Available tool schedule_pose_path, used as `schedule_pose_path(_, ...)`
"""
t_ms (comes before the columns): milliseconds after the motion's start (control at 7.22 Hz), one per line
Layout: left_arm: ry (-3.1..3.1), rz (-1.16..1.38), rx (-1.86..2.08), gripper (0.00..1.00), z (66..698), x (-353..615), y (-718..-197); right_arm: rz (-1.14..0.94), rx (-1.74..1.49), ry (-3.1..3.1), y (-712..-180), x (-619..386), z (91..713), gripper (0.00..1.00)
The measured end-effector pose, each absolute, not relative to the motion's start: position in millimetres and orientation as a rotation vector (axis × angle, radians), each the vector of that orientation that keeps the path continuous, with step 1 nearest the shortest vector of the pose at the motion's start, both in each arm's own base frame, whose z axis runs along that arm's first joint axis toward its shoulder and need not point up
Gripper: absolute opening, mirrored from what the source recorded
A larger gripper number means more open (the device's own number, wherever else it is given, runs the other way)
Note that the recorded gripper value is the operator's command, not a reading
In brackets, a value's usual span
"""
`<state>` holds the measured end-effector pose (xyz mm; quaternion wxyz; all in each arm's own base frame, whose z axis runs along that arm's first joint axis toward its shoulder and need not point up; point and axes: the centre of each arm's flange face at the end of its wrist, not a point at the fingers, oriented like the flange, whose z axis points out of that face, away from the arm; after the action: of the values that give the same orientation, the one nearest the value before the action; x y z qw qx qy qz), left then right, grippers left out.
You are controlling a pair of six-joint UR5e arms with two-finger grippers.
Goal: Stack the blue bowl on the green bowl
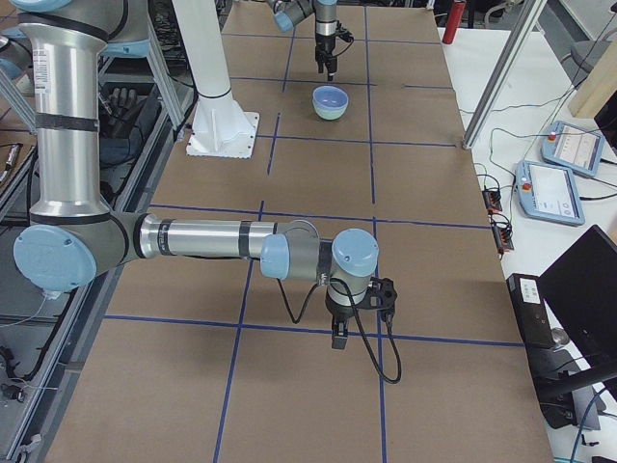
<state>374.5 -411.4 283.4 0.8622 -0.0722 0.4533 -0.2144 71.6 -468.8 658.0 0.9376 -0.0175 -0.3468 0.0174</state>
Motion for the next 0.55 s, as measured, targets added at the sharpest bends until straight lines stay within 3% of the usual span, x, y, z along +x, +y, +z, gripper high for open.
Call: schedule_pose_path(554, 0.859, -0.053, 0.051, 1.00, 411, 191, -450, 0.035, -0.035, -0.708, -469, 72, 658, 1.00)
